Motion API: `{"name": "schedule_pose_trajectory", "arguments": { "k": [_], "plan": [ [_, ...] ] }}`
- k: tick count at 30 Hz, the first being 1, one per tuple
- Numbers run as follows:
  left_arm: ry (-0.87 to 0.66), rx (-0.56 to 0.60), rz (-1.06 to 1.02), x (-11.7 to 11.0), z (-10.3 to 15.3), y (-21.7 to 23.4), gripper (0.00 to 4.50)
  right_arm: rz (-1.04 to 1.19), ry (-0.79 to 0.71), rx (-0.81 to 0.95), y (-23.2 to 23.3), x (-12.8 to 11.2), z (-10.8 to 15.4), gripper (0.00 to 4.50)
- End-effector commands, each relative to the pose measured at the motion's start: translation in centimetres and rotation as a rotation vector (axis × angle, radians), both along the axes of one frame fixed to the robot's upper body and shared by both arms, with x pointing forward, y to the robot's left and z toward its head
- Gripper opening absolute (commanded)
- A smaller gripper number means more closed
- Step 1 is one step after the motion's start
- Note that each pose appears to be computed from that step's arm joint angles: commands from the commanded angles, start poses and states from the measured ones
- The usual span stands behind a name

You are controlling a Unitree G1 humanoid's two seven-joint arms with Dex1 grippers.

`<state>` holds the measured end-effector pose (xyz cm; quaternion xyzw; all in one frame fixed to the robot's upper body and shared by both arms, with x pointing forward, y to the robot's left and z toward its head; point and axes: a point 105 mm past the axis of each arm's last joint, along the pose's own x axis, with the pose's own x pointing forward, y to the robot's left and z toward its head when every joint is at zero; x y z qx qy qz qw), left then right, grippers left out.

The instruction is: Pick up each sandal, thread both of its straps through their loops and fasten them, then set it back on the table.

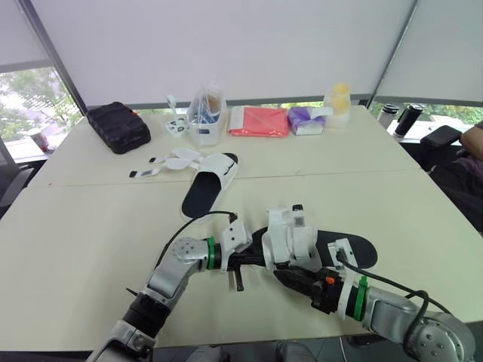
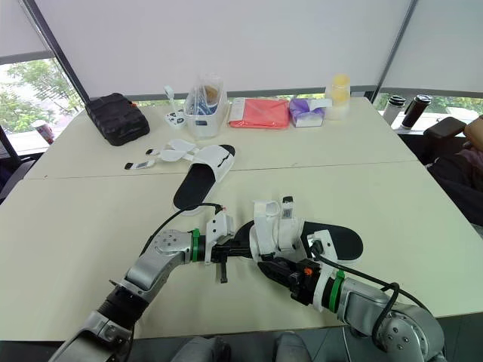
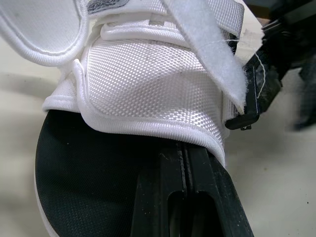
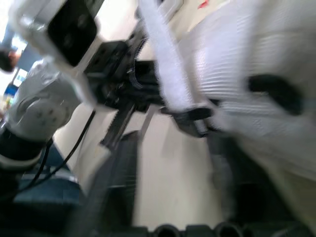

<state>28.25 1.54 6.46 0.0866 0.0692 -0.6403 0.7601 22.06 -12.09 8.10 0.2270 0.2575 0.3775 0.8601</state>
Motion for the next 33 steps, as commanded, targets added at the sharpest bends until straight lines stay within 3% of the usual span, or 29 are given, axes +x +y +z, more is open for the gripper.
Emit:
{"name": "schedule_pose_trajectory", "arguments": {
  "k": [1,16,21,23,26,33],
  "plan": [
    [0.091,0.091,0.007,-0.7,-3.1,0.5,0.00,-0.034,-0.058,0.048,0.0,0.5,1.3,0.05],
    [0.089,0.088,0.013,-0.6,-3.1,0.5,0.00,0.088,0.099,-0.011,0.4,-3.8,-2.1,0.05],
    [0.088,0.089,0.013,-0.6,-3.2,0.5,0.00,0.103,0.107,-0.017,0.3,-4.4,-2.3,0.05],
    [0.087,0.090,0.011,-0.6,-3.2,0.5,0.00,0.062,0.017,-0.045,-0.1,-3.1,-1.5,0.05],
    [0.085,0.090,0.010,-0.6,-3.2,0.5,0.00,0.052,-0.036,-0.057,-0.4,-2.5,-1.0,0.96],
    [0.082,0.092,0.014,-0.5,-3.2,0.6,0.00,0.019,-0.069,-0.094,-2.0,-1.9,-0.7,4.46]
  ]
}}
